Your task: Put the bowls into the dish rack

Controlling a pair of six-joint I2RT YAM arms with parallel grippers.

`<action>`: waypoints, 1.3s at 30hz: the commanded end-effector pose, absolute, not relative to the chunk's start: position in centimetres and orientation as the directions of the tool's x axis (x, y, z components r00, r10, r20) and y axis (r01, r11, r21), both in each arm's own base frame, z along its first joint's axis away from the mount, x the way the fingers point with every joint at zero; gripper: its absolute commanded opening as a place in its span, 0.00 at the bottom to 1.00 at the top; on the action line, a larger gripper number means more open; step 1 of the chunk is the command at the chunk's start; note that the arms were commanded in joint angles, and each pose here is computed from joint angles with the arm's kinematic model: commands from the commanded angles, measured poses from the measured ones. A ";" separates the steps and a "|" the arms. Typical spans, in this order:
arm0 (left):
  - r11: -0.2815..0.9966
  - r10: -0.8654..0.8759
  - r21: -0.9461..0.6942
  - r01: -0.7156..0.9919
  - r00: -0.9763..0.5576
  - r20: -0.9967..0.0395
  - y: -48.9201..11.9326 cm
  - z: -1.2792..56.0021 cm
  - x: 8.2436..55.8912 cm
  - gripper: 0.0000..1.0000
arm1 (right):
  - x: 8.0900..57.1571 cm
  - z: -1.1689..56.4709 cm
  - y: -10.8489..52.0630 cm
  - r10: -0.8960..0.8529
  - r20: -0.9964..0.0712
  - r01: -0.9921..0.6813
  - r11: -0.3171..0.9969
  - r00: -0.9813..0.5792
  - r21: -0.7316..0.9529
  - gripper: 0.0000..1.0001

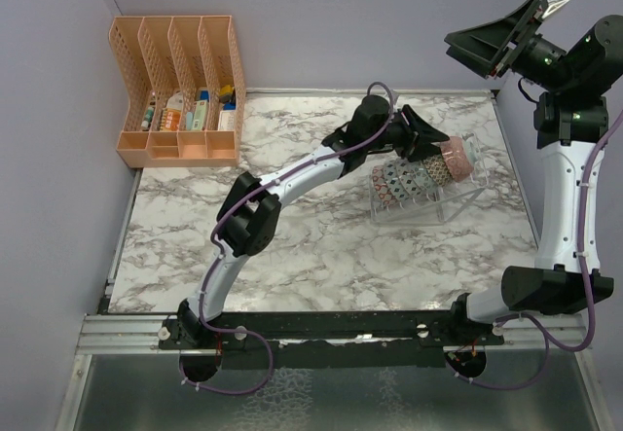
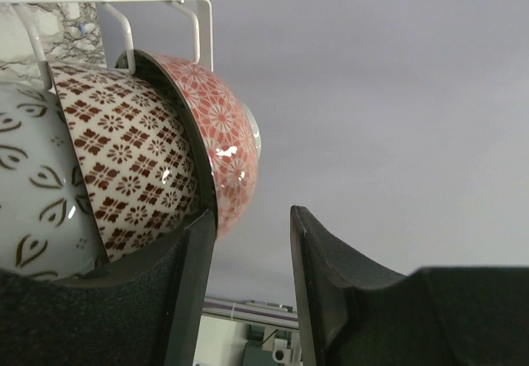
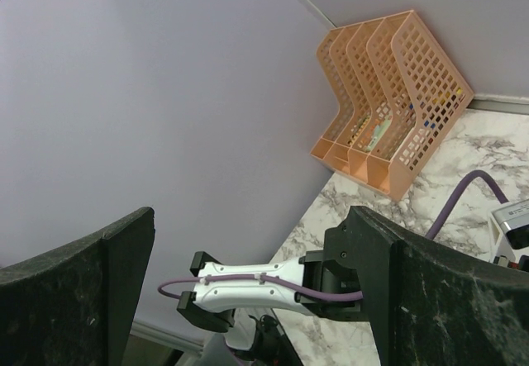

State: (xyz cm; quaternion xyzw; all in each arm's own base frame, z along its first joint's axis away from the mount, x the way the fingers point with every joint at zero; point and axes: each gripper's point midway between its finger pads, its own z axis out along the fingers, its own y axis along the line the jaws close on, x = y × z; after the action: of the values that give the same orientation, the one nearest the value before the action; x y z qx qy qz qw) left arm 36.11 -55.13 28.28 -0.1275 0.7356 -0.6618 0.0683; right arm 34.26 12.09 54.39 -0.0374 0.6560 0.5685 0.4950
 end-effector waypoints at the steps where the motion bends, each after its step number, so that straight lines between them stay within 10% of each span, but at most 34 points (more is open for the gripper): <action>1: 0.087 -0.264 -0.996 0.003 -0.964 -0.025 -53.3 32.5 34.9 0.46 | 32.9 54.8 12.2 0.498 -0.711 -0.633 0.353 -0.496 0.689 1.00; 13: 0.141 -0.280 -0.989 0.048 -0.956 -0.086 -50.6 33.2 33.7 0.58 | 32.6 54.6 12.2 0.498 -0.709 -0.630 0.353 -0.500 0.692 1.00; 27: 0.558 -0.247 -0.768 0.316 -0.820 -0.517 -38.9 34.9 32.8 0.90 | 32.7 54.0 12.1 0.508 -0.699 -0.611 0.362 -0.504 0.704 0.99; 39: 0.925 -0.298 -0.377 -0.035 -0.681 -0.669 -23.8 31.7 33.2 0.99 | 32.9 51.2 11.9 0.513 -0.675 -0.551 0.396 -0.530 0.734 0.99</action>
State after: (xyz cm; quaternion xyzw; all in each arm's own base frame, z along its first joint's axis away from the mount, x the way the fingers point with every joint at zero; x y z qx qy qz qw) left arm 33.54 -30.95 33.61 -0.0442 0.8728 -0.3313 0.3558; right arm 33.52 12.12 51.72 -0.0182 0.6755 0.5629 0.4758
